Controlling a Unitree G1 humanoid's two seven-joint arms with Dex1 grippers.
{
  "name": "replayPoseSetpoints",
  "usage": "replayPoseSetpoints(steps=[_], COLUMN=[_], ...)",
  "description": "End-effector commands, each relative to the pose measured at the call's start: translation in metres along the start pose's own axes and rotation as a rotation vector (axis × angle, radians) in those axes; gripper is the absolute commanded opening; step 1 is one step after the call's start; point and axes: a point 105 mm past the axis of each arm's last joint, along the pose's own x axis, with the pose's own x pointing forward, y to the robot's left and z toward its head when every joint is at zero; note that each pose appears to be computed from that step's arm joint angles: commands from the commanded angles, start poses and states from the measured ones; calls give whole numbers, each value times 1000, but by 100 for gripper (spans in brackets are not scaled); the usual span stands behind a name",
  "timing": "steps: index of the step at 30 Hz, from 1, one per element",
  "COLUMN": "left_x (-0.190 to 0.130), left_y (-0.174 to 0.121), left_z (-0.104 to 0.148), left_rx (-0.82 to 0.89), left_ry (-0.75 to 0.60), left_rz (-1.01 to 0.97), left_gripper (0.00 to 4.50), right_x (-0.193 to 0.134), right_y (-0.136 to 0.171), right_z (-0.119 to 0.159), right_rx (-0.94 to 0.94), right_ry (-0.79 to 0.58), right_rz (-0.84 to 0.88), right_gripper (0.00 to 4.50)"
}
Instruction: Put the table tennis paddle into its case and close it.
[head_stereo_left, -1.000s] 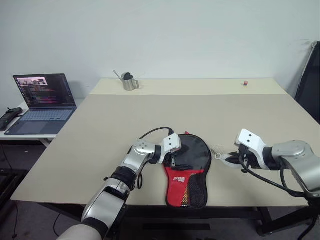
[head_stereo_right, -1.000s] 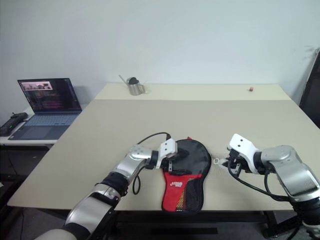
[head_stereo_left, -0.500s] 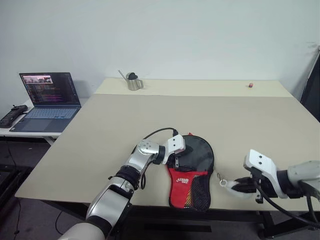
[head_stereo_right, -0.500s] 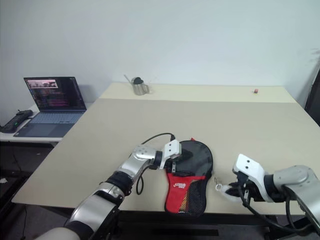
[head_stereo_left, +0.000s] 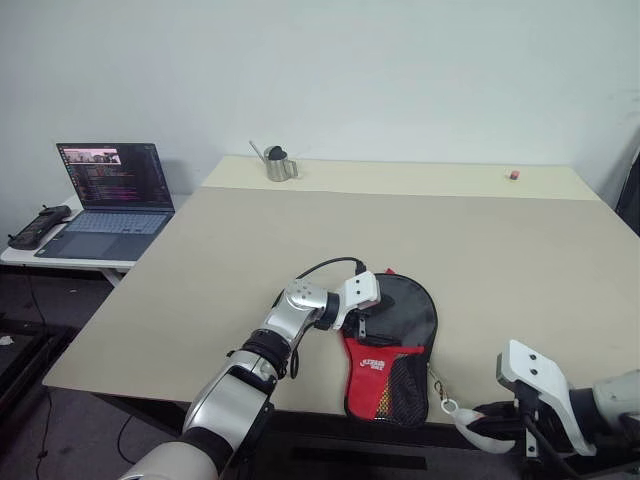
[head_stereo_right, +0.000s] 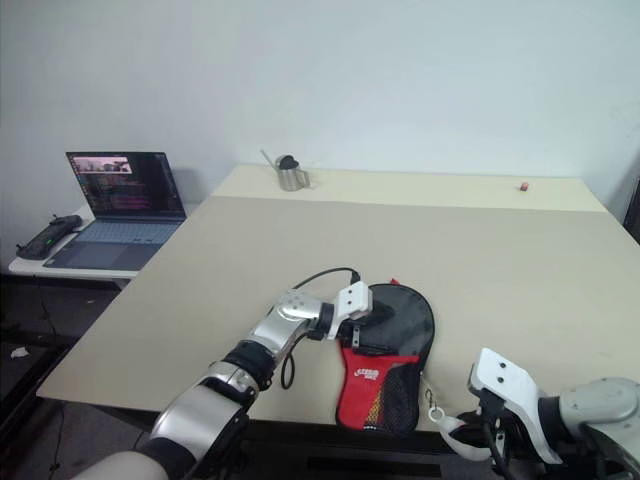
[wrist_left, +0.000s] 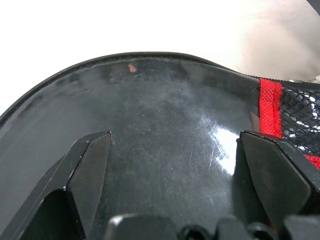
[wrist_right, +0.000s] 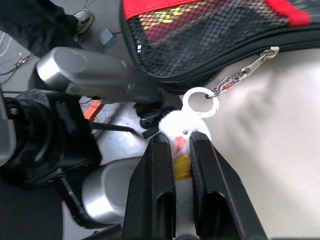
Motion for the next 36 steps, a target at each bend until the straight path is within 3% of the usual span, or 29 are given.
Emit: replayPoseSetpoints(steps=[1,17,29,36], left_x=[14,33,32,29], left_y=[-35,-28,-26,-26], left_z=[-52,-34,-33,-36], left_rx=[-81,-32,-23,-35], left_ry=[196,186,185,181], left_rz=[-112,-109,-104,-92], left_gripper=[450,450,450,450], right_x=[-1,21,27,25], right_y=[25,70,62,62], right_z=[-2,-8,-4,-3], right_rx=[-3,130,118,95], right_ry=[8,-73,-78,-66], right_rz=[78,181,83,94], right_gripper=[4,4,4,234])
